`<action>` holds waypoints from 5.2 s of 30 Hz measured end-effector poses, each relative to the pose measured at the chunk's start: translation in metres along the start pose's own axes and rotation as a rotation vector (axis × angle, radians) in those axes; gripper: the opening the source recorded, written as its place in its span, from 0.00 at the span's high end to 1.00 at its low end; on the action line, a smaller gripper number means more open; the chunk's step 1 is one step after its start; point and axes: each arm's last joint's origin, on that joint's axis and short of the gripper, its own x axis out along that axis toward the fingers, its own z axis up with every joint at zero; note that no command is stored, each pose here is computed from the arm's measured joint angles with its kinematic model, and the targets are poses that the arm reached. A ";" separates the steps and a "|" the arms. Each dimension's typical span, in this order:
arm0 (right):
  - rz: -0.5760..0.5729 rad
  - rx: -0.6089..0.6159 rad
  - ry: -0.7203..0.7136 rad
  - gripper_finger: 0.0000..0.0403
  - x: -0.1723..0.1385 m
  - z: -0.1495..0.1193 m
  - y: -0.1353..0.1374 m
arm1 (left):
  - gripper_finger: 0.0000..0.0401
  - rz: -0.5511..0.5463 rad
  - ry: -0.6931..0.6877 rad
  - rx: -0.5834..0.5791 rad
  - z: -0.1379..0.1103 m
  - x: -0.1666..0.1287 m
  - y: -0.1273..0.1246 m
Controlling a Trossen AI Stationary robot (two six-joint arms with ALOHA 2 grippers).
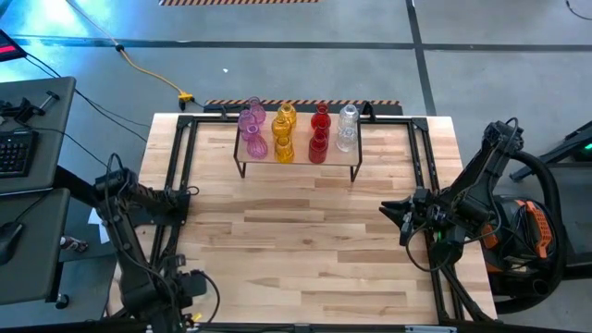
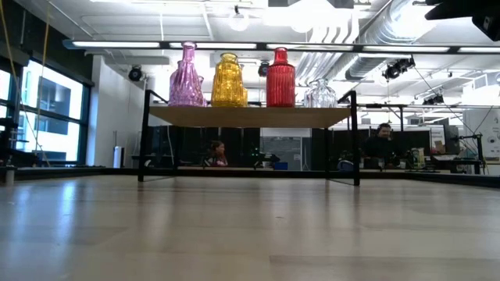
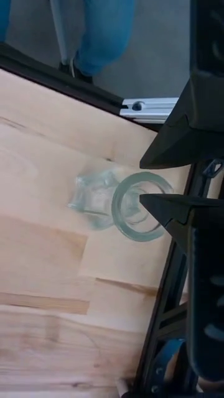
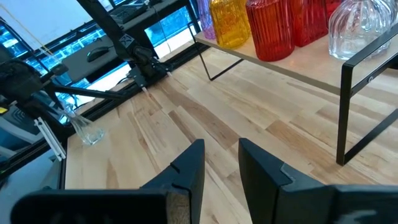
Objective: Sort vases onto shelf
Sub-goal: Put the transparent vase on the shelf aligned with the other transparent vases
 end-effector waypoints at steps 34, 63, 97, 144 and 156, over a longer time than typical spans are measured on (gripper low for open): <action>0.027 -0.051 0.128 0.80 0.000 -0.004 0.001 | 0.97 0.111 0.011 0.162 0.048 0.024 0.005; 0.035 -0.330 0.055 0.48 0.030 -0.019 0.037 | 0.97 0.171 -0.189 0.410 0.168 -0.013 0.055; 0.293 -0.490 -0.016 0.48 0.164 0.001 0.061 | 0.97 0.296 -0.503 0.792 0.251 -0.046 0.099; 0.498 -0.400 -0.004 0.83 0.185 0.024 0.048 | 0.96 0.256 -0.632 0.814 0.270 -0.051 0.102; 0.491 -0.389 -0.002 0.83 0.185 0.024 0.047 | 0.87 0.256 -0.641 0.778 0.270 -0.051 0.102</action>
